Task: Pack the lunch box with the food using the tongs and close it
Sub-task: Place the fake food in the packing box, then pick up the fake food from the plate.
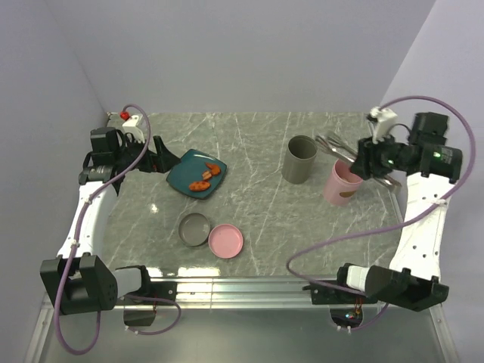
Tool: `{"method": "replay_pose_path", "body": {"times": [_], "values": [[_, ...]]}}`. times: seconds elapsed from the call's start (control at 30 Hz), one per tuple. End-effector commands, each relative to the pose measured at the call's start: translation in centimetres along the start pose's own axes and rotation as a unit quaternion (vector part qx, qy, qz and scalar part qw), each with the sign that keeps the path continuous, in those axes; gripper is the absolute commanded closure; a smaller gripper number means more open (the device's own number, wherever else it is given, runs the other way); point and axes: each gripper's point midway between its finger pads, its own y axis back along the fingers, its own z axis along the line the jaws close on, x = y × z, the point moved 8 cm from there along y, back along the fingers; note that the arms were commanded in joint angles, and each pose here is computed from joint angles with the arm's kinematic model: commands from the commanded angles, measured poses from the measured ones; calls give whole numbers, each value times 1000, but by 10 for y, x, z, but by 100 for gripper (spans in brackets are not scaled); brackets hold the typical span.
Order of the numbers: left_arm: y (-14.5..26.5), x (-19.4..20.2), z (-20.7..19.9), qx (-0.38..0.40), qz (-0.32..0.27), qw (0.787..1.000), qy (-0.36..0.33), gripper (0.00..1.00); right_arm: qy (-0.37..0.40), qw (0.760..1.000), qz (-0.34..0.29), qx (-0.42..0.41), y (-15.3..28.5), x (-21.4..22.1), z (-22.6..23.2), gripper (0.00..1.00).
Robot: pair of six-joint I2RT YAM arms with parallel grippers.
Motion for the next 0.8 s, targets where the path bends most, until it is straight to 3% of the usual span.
{"method": "replay_pose_path", "body": {"times": [0.0, 0.27, 0.47, 0.77], "values": [[7, -14, -6, 2, -7, 1000, -20, 2, 23, 997, -54, -45, -4, -36, 34, 47], [14, -12, -3, -8, 5, 1000, -6, 2, 48, 989, -73, -121, -69, -80, 93, 48], [15, -12, -4, 10, 3, 1000, 5, 2, 57, 988, -28, -143, -124, -97, 143, 51], [15, -8, -2, -2, -10, 1000, 3, 2, 48, 977, 57, -200, -185, -72, 175, 52]]}}
